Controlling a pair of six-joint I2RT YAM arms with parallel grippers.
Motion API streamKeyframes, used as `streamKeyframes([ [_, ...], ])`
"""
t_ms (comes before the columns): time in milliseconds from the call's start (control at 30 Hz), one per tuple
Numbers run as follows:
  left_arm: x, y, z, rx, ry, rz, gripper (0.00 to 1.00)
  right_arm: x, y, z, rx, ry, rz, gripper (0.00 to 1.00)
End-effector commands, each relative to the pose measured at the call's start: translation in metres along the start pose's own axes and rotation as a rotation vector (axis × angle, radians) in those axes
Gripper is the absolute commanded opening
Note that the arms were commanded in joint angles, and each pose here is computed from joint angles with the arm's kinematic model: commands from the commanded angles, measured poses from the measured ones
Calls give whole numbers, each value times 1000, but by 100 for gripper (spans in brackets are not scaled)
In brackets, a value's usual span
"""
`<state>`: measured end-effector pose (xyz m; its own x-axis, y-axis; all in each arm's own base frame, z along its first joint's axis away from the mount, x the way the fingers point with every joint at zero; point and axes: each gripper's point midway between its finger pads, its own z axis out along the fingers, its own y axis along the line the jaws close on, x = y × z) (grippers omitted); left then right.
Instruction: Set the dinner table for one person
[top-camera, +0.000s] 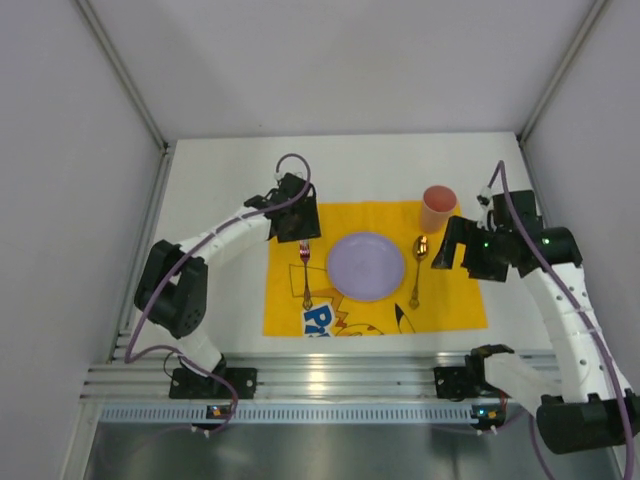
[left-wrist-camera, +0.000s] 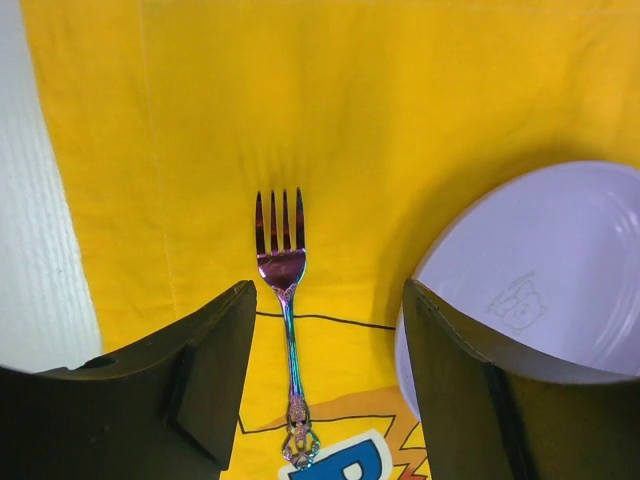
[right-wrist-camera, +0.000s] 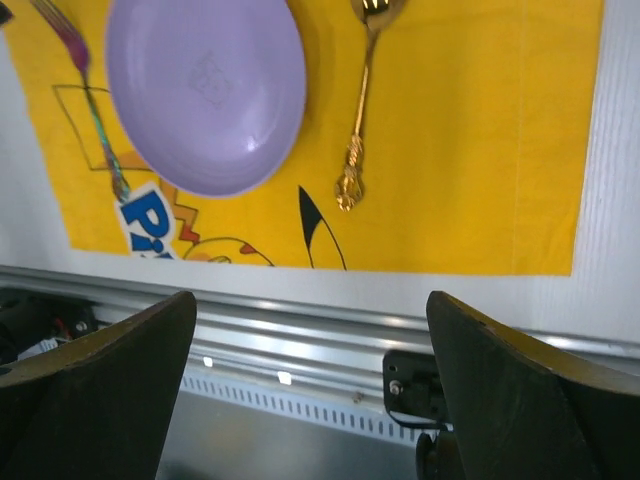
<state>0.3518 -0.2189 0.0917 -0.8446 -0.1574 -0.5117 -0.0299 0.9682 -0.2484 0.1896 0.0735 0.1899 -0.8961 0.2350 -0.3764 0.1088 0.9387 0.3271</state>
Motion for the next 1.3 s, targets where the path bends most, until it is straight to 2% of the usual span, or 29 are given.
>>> streamKeyframes([
  [0,-48,-13,-59,57,-180,51,68,-41,32,-59,-141,-312,-48,100],
  [133,-41,-6,-78,69,-198,58,74,-28,18,-69,-104,-381,-46,100],
  [267,-28,24,-101,30,-284,23,79,-8,2,-69,-71,-419,35,100],
  [333,-30,32,-117,37,-349,5,80,-1,-6,-78,-62,-493,66,100],
  [367,-19,40,-111,23,-341,12,80,1,-10,-80,-55,-522,86,99],
  [400,-20,39,-113,42,-366,13,80,0,-22,-90,-15,-608,120,98],
  [500,-8,43,-117,84,-381,80,80,7,-30,-97,-19,-685,159,100],
  [600,-5,51,-126,82,-414,125,80,16,-20,-89,-96,-665,122,100],
  [667,-10,63,-138,40,-478,117,80,20,-21,-76,-92,-627,119,100],
  [700,-15,70,-144,16,-517,108,79,20,-22,-73,-87,-614,115,100],
  [733,-27,77,-162,-5,-614,105,79,22,-23,-67,-80,-595,120,100],
  [800,-27,94,-165,-53,-692,130,78,24,-19,-63,-103,-585,106,100],
  [833,-38,104,-183,-91,-800,138,78,25,-19,-60,-106,-579,103,100],
  [867,-29,115,-173,-130,-804,164,78,26,-14,-60,-136,-578,90,100],
  [933,-31,127,-185,-167,-878,199,78,29,-10,-59,-163,-571,79,100],
  [1133,-21,151,-191,-209,-959,66,78,30,-4,-57,-188,-551,43,100],
  [1267,-9,159,-179,-225,-942,63,79,32,-3,-56,-190,-545,26,100],
])
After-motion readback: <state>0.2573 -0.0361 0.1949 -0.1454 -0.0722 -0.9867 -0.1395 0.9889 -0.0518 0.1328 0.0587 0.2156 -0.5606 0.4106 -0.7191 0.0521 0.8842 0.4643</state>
